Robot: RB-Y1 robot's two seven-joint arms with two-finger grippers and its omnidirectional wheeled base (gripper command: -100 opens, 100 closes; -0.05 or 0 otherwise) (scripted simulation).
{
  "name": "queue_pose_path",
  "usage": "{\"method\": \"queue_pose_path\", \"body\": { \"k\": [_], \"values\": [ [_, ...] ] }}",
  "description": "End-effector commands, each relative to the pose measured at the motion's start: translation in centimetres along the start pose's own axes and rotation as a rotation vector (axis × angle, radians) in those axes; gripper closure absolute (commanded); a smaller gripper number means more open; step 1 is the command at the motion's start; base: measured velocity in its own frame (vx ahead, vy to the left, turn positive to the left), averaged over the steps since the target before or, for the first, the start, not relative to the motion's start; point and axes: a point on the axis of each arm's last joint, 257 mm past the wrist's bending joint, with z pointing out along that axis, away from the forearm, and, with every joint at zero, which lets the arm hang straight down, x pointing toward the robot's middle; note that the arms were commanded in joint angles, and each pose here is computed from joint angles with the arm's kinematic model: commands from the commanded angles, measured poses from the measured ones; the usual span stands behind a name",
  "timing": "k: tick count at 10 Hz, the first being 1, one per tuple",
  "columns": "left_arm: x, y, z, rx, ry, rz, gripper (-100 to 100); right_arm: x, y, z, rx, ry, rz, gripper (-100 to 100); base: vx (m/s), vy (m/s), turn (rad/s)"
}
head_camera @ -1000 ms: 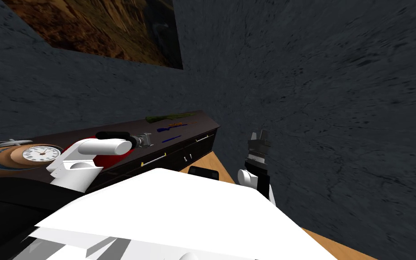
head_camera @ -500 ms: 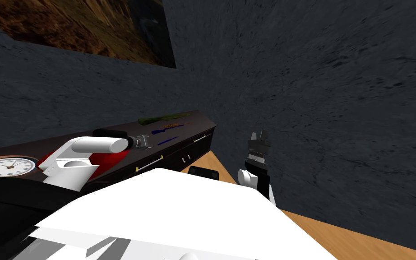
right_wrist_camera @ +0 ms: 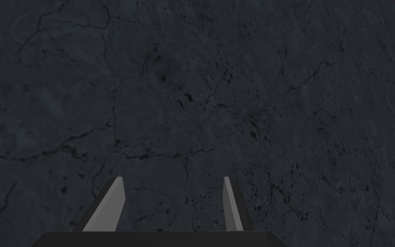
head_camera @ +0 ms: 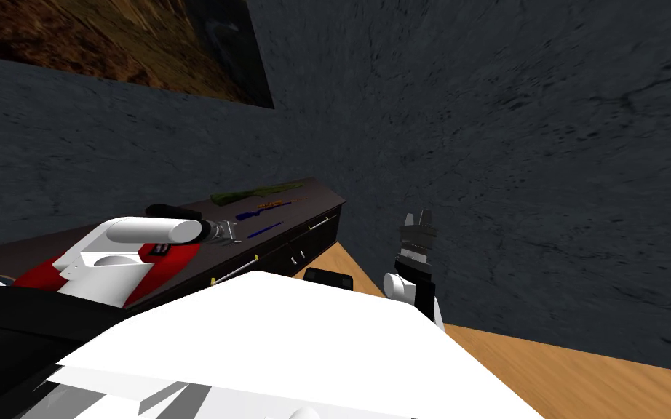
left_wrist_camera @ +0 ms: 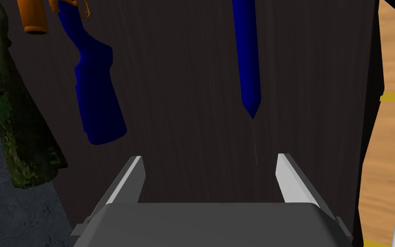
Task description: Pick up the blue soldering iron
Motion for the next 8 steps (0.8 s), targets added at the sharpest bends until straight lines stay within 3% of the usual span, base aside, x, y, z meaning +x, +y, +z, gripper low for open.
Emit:
{"method": "queue_pose_path", "body": {
  "k": [1, 2, 3, 4, 5, 8],
  "values": [
    [-0.5, 0.7, -0.1, -0.036, -0.013, -0.023, -100, 0.0, 0.0, 0.0, 0.000, 0.000, 0.000, 0, -0.001, 0.013, -0.144],
    [-0.9, 1.0, -0.2, -0.070, -0.018, -0.066, -100, 0.0, 0.0, 0.0, 0.000, 0.000, 0.000, 0, -0.002, 0.017, -0.193],
    [-1.1, 1.4, -0.3, -0.086, -0.027, -0.065, -100, 0.0, 0.0, 0.0, 0.000, 0.000, 0.000, 0, -0.002, 0.019, -0.096],
    [-1.4, 1.7, -0.4, -0.118, -0.032, -0.107, -100, 0.0, 0.0, 0.0, 0.000, 0.000, 0.000, 0, 0.003, 0.016, -0.200],
    [-1.6, 2.1, -0.5, -0.134, -0.040, -0.107, -100, 0.0, 0.0, 0.0, 0.000, 0.000, 0.000, 0, 0.002, 0.019, -0.103],
    [-2.4, 3.4, -0.9, -0.218, -0.062, -0.185, -100, 0.0, 0.0, 0.0, 0.000, 0.000, 0.000, 0, 0.005, 0.019, -0.133]
  ]
}}
